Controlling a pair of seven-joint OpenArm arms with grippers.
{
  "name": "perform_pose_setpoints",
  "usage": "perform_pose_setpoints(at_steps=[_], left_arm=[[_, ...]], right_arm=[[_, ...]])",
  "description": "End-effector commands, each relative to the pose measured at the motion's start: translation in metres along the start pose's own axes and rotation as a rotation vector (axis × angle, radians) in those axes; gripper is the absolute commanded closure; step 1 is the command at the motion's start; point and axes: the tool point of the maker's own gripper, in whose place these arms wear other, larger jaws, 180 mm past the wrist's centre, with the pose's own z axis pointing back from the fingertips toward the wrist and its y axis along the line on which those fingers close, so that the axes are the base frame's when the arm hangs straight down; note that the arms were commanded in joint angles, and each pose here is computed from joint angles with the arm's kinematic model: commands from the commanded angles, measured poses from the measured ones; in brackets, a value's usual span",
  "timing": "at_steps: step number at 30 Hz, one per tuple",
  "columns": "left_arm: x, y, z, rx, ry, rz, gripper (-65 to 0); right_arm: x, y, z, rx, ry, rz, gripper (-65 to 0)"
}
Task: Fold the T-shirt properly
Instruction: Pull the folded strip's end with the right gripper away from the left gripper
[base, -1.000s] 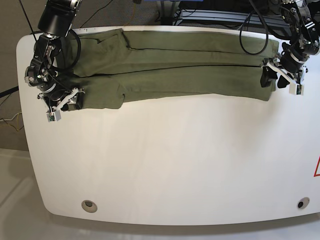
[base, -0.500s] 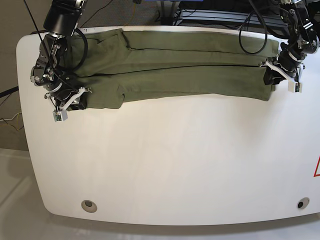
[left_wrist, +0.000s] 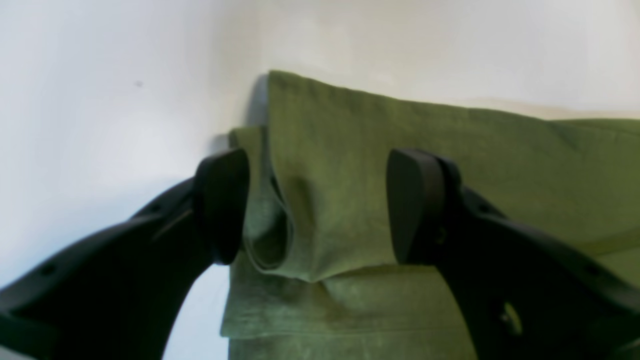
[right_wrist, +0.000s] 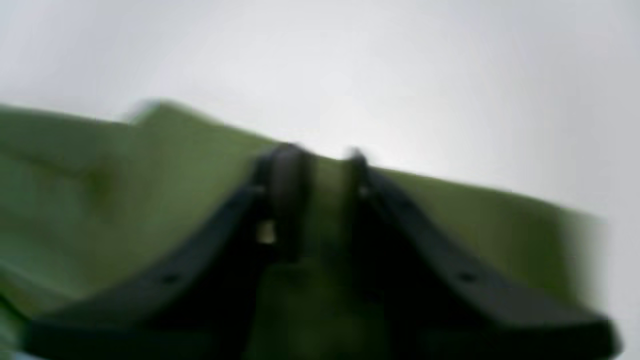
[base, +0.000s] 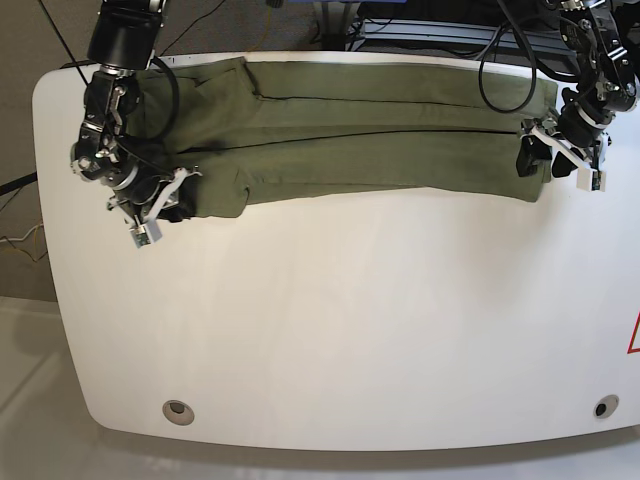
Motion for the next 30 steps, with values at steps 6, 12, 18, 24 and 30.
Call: perform_pose_setpoints(at_steps=[6, 12, 18, 24, 30], left_arm=[[0.022, -0.009, 0.004, -0.018, -0.063, -0.034, -39.8], [0.024, -0.010, 0.005, -0.018, -0.069, -0.038, -40.1], [0.018, -0.007, 0.004, -0.017, -0.057, -0.026, -40.1], [0.017, -0.011, 0.002, -0.025, -0.058, -0.022, -40.0], [0.011, -0.011, -0.001, -0.029, -0.044, -0.009, -39.4]], right_arm=[[0.021, -0.015, 0.007, -0.031, -0.060, 0.013, 0.0], [0.020, -0.020, 0.007, -0.037, -0.062, -0.005, 0.0], [0.010, -0.016, -0.001, -0.022, -0.047, -0.037, 0.0], [0.003, -0.008, -0.008, -0.003, -0.042, -0.060, 0.0], [-0.001, -0.005, -0.010, 0.004, -0.036, -0.065, 0.0]])
